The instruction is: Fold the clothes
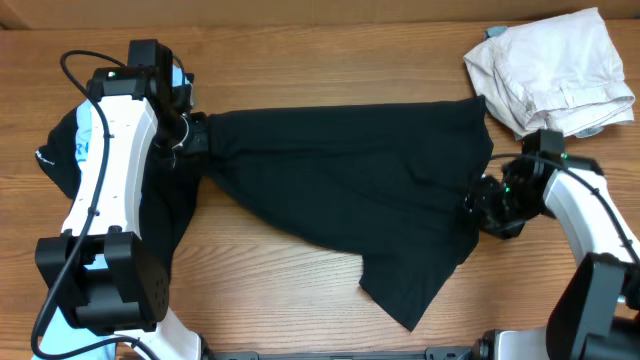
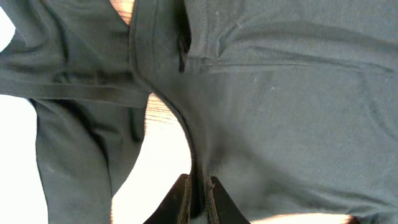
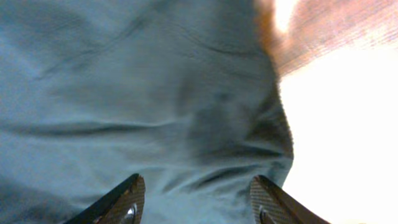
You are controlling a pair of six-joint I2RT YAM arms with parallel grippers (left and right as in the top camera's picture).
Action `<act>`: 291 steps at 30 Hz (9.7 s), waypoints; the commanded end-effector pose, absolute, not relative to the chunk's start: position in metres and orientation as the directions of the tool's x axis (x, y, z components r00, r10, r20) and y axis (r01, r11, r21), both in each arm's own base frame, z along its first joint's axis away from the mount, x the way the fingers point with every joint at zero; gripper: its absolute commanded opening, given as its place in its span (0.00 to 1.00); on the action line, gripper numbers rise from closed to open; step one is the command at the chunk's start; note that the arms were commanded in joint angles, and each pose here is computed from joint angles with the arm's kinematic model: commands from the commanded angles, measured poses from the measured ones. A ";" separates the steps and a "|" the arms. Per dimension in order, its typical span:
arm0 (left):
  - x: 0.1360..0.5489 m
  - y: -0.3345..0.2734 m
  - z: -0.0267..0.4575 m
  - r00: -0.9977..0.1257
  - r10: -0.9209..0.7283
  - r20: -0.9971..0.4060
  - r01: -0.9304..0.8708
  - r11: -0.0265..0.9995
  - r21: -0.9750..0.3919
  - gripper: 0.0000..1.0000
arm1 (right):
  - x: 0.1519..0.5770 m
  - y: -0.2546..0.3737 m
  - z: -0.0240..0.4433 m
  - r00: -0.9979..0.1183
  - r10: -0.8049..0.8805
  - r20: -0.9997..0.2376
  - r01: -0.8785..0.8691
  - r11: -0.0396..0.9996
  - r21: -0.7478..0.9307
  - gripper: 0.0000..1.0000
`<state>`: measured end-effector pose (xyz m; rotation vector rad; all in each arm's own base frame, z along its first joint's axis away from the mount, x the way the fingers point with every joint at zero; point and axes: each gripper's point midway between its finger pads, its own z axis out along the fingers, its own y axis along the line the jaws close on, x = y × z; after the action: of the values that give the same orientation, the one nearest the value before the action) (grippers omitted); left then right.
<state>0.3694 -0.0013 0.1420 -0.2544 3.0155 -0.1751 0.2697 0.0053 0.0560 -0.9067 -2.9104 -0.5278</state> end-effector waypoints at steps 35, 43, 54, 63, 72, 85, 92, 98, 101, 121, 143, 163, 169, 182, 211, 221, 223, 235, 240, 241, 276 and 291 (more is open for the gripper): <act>0.299 -0.070 0.086 -0.988 0.021 0.151 0.000 0.990 -0.138 0.62 | 0.122 0.114 0.033 -0.861 0.377 0.342 0.405 0.914 0.013 0.58; 0.272 -0.056 0.050 -0.985 -0.028 0.169 0.001 0.986 0.165 0.52 | 0.130 0.117 0.031 -0.883 0.346 0.317 0.380 0.924 0.050 0.58; 0.288 -0.039 0.018 -0.999 -0.027 0.042 -0.015 0.966 0.258 0.51 | 0.138 0.121 0.029 -0.899 0.324 0.294 0.361 0.929 0.082 0.59; 0.295 -0.045 0.011 -1.000 -0.011 0.010 -0.008 0.975 0.222 0.38 | 0.138 0.121 0.029 -0.900 0.323 0.292 0.361 0.929 0.084 0.58; 0.293 -0.046 0.010 -1.000 0.008 0.020 0.012 0.976 0.216 0.32 | 0.140 0.122 0.029 -0.902 0.323 0.288 0.360 0.929 0.088 0.59; 0.298 -0.074 0.007 -0.965 0.260 0.026 0.261 0.964 0.059 0.51 | 0.143 0.124 0.029 -0.906 0.320 0.277 0.359 0.928 0.101 0.58; 0.291 -0.063 0.002 -0.964 0.258 0.055 0.263 0.959 0.109 0.49 | 0.143 0.124 0.029 -0.908 0.317 0.275 0.355 0.929 0.103 0.59; 0.282 -0.048 -0.003 -0.972 0.220 0.081 0.231 0.956 0.179 0.40 | 0.145 0.125 0.028 -0.911 0.312 0.271 0.351 0.930 0.109 0.59; 0.284 -0.043 -0.002 -0.980 0.188 0.072 0.199 0.956 0.217 0.31 | 0.145 0.125 0.028 -0.911 0.312 0.271 0.351 0.930 0.108 0.58; 0.296 -0.044 0.014 -0.989 0.142 0.045 0.148 0.963 0.227 0.04 | 0.146 0.124 0.028 -0.913 0.313 0.262 0.349 0.931 0.107 0.58; 0.355 -0.011 0.107 -0.979 -0.164 -0.119 -0.186 0.961 0.207 0.04 | 0.128 0.143 0.046 -0.917 0.237 0.319 0.310 0.929 0.200 0.55; 0.360 -0.010 0.109 -0.981 -0.140 -0.133 -0.166 0.963 0.211 0.04 | 0.076 0.130 0.018 -0.866 0.348 0.359 0.366 0.930 -0.018 0.52; 0.360 -0.010 0.109 -0.981 -0.140 -0.134 -0.166 0.963 0.210 0.04 | 0.081 0.143 0.010 -0.870 0.333 0.364 0.378 0.924 0.059 0.44; 0.360 -0.010 0.109 -0.981 -0.140 -0.133 -0.166 0.963 0.210 0.04 | 0.078 0.134 0.002 -0.863 0.370 0.344 0.400 0.916 0.018 0.04; 0.363 -0.005 0.110 -0.977 -0.153 -0.149 -0.182 0.960 0.214 0.04 | 0.251 0.011 0.169 -0.802 0.522 -0.291 0.455 0.849 0.270 0.04; 0.372 -0.002 0.110 -0.969 -0.168 -0.181 -0.203 0.960 0.195 0.04 | 0.318 0.007 0.205 -0.764 0.437 -0.474 0.265 0.883 0.387 0.04; 0.379 -0.003 0.111 -0.963 -0.169 -0.208 -0.208 0.960 0.185 0.04 | 0.330 0.008 0.193 -0.778 0.425 -0.462 0.260 0.888 0.380 0.04; 0.440 -0.012 0.117 -0.888 -0.177 -0.424 -0.239 0.966 0.097 0.04 | 0.401 0.002 0.133 -0.784 0.410 -0.466 0.245 0.894 0.374 0.04; 0.460 -0.022 0.098 -0.880 -0.180 -0.440 -0.223 0.974 0.047 0.05 | 0.411 0.001 0.125 -0.782 0.403 -0.475 0.237 0.898 0.372 0.04; 0.464 -0.024 0.093 -0.879 -0.180 -0.441 -0.220 0.975 0.040 0.06 | 0.412 0.001 0.125 -0.782 0.395 -0.482 0.227 0.901 0.369 0.04; 0.445 -0.008 0.075 -0.965 0.068 -0.253 0.128 0.966 -0.226 1.00 | 0.406 0.005 0.126 -0.799 0.386 -0.461 0.217 0.900 0.378 1.00; 0.464 -0.007 0.014 -0.968 0.097 -0.232 0.151 0.962 -0.227 1.00 | 0.398 -0.006 0.118 -0.805 0.392 -0.445 0.265 0.909 0.321 1.00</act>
<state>0.4666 -0.0009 0.0324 0.1405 2.8710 -0.3262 0.3931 -0.0016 0.0992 -0.6603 -3.5132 -0.5002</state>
